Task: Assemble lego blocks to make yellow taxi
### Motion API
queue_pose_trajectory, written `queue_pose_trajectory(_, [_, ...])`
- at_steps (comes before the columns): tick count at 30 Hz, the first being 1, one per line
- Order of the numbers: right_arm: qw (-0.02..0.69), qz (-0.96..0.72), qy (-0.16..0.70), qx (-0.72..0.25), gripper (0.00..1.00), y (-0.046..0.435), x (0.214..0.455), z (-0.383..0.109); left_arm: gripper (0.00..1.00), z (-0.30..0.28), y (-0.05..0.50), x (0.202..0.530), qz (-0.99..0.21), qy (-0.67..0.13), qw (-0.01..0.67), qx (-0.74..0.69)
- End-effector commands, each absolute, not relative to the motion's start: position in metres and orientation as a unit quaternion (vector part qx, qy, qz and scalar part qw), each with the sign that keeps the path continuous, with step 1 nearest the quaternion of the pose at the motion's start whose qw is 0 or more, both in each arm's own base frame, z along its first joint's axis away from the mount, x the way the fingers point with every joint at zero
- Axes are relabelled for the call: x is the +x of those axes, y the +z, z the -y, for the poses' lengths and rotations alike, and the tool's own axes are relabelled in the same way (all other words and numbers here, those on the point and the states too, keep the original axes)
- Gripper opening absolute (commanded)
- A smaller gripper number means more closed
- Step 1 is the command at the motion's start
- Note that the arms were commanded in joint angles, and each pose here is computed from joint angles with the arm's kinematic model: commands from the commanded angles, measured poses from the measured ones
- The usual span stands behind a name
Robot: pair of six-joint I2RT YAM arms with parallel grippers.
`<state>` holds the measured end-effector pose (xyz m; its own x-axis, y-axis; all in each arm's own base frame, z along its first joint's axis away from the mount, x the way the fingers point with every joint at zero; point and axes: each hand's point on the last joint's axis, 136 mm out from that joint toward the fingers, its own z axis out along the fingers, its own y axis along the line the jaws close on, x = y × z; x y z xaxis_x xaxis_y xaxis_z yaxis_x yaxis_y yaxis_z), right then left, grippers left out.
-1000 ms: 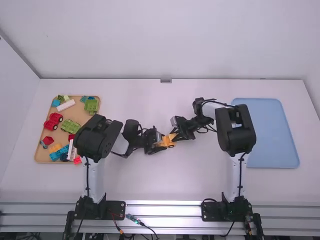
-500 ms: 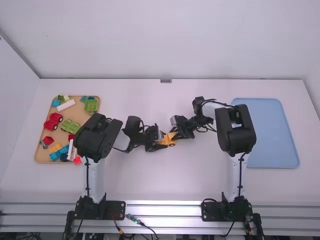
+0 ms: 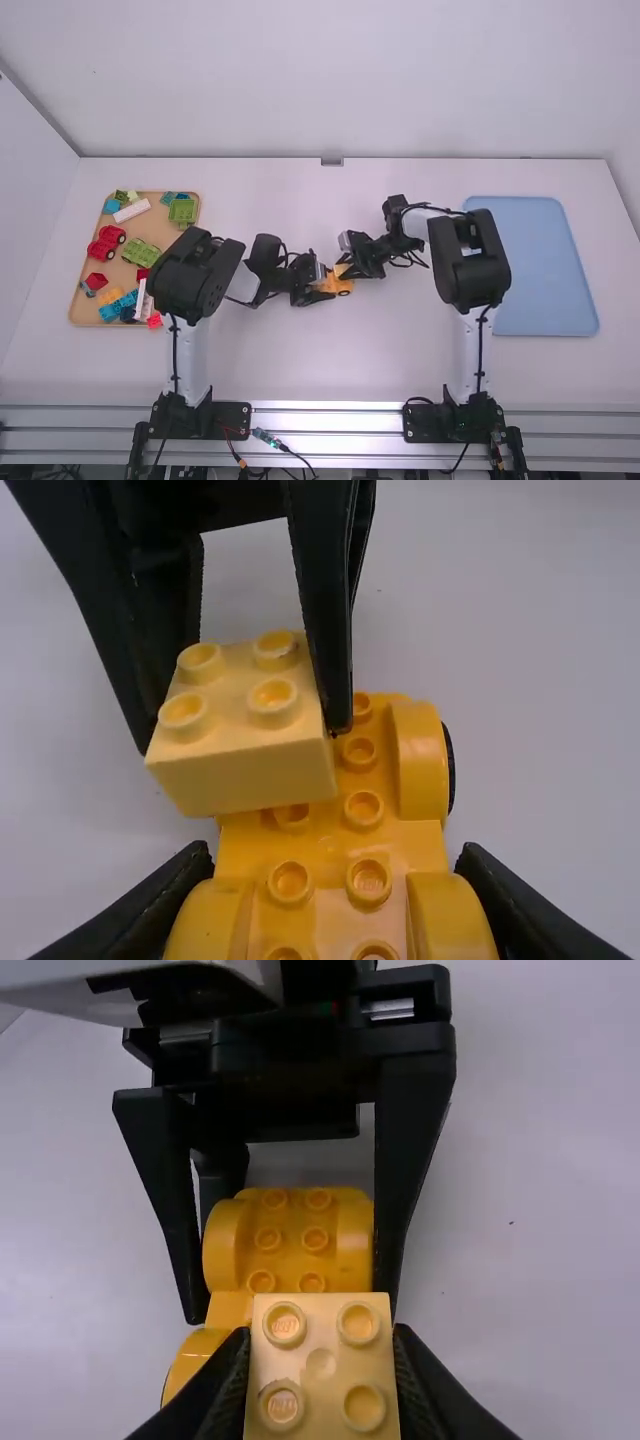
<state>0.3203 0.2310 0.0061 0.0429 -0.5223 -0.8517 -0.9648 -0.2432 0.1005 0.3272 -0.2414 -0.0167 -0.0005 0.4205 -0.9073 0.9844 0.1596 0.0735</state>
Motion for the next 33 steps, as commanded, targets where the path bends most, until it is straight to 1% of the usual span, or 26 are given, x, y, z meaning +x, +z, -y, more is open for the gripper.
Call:
queue_pose_trajectory(1, [0.271, -0.550, 0.404, -0.679, 0.05, 0.021, 0.316, -0.226, 0.51, 0.231, -0.041, 0.331, -0.667, -0.293, 0.402, 0.556])
queue_pose_trajectory(3, [0.281, -0.538, 0.396, -0.689, 0.05, 0.031, 0.317, -0.225, 0.49, 0.231, -0.042, 0.331, -0.668, -0.292, 0.399, 0.557])
queue_pose_trajectory(6, [0.302, -0.529, 0.376, -0.698, 0.04, 0.047, 0.321, -0.226, 0.48, 0.231, -0.041, 0.334, -0.670, -0.290, 0.400, 0.554])
queue_pose_trajectory(9, [0.310, -0.524, 0.371, -0.701, 0.04, 0.049, 0.319, -0.226, 0.48, 0.231, -0.041, 0.333, -0.669, -0.289, 0.402, 0.554])
queue_pose_trajectory(12, [0.308, -0.534, 0.370, -0.695, 0.05, 0.041, 0.316, -0.227, 0.48, 0.230, -0.040, 0.332, -0.664, -0.286, 0.410, 0.556])
queue_pose_trajectory(15, [0.303, -0.560, 0.365, -0.680, 0.05, 0.030, 0.318, -0.226, 0.48, 0.230, -0.039, 0.331, -0.660, -0.283, 0.418, 0.557])
queue_pose_trajectory(17, [0.302, -0.578, 0.359, -0.668, 0.05, 0.019, 0.319, -0.225, 0.49, 0.230, -0.036, 0.332, -0.666, -0.285, 0.424, 0.543])
queue_pose_trajectory(22, [0.301, -0.577, 0.353, -0.673, 0.06, 0.014, 0.311, -0.222, 0.50, 0.230, -0.033, 0.332, -0.664, -0.285, 0.434, 0.538])
queue_pose_trajectory(29, [0.305, -0.567, 0.351, -0.680, 0.05, 0.014, 0.308, -0.221, 0.50, 0.230, -0.036, 0.331, -0.672, -0.292, 0.419, 0.536])
queue_pose_trajectory(33, [0.309, -0.565, 0.348, -0.682, 0.04, 0.014, 0.310, -0.223, 0.49, 0.232, -0.039, 0.329, -0.668, -0.299, 0.404, 0.548])
